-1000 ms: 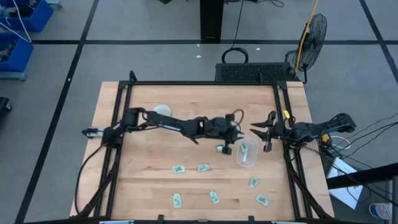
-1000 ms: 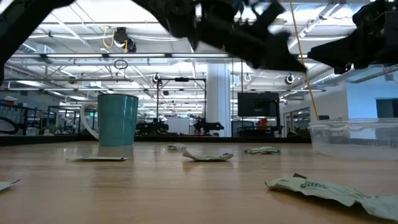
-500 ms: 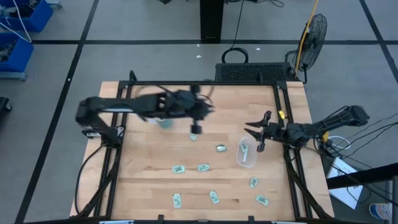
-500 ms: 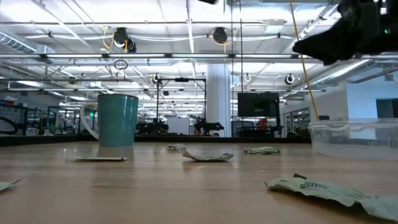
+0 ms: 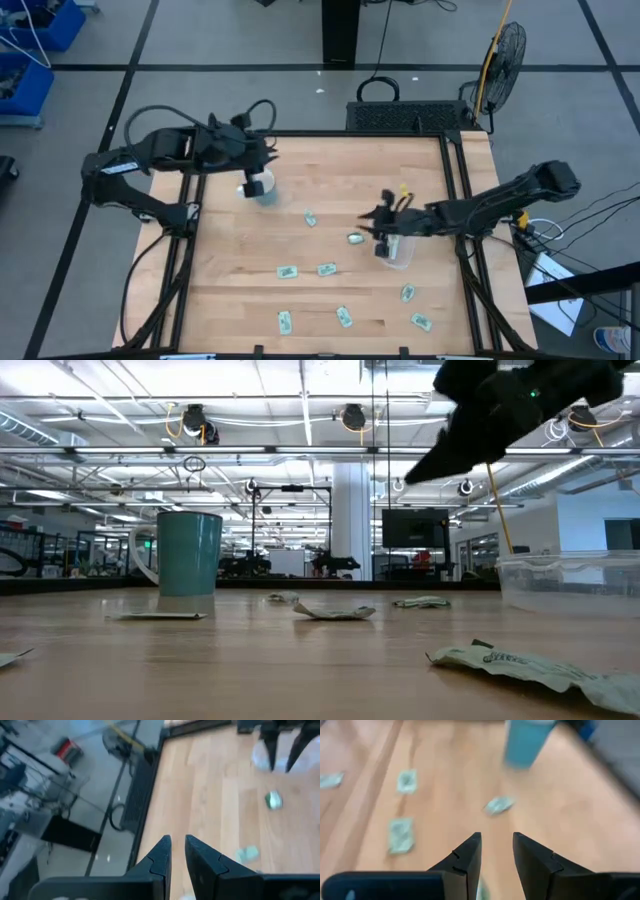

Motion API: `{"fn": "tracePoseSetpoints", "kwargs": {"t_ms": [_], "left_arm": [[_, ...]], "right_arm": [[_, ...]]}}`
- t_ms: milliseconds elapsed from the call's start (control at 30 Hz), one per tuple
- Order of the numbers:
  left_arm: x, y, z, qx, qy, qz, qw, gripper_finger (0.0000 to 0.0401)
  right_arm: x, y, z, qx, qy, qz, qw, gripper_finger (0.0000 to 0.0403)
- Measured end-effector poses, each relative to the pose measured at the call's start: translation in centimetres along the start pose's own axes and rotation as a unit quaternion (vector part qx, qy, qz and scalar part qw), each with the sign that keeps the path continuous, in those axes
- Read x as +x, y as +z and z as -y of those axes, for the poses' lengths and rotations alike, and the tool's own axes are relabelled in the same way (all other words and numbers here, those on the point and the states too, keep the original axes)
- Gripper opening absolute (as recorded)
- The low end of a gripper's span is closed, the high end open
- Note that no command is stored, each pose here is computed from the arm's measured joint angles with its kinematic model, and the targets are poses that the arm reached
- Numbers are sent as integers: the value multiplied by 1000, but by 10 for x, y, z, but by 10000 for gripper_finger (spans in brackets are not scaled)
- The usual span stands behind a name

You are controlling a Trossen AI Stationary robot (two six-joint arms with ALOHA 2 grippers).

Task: Pick and place Stevia / Truvia into bins
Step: Put the white stevia packet into the container

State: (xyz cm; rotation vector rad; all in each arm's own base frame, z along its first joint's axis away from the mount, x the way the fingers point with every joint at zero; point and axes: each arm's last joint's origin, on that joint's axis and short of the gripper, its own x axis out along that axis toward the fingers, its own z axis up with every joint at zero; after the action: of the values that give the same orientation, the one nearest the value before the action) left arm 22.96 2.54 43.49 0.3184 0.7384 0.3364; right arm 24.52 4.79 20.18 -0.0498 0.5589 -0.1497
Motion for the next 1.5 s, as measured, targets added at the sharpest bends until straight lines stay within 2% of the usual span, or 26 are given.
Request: {"fn": "tracePoseSetpoints", "kwargs": {"t_ms": [167, 333, 500, 600, 833, 1133, 1500], "left_arm": [[0, -3, 0, 7, -3, -16, 1000, 60], [6, -6, 3, 22, -5, -20, 1000, 60], [12, -10, 6, 42, -7, -30, 999, 60], [16, -13, 9, 46, -10, -39, 998, 60], [22, -17, 12, 61, -13, -52, 997, 60], [22, -16, 12, 60, -12, -48, 997, 60], [22, -16, 12, 59, -13, -48, 997, 60]], "right_arm": [[26, -6, -4, 13, 17, -95, 995, 111], [47, -20, -2, 40, 47, -162, 985, 141], [62, -31, 1, 48, 52, -196, 978, 181], [68, -38, 1, 32, 53, -213, 975, 200], [78, -50, 1, 11, 53, -237, 970, 215], [78, -50, 1, 18, 49, -239, 970, 184], [77, -50, 2, 22, 48, -236, 970, 85]]}}
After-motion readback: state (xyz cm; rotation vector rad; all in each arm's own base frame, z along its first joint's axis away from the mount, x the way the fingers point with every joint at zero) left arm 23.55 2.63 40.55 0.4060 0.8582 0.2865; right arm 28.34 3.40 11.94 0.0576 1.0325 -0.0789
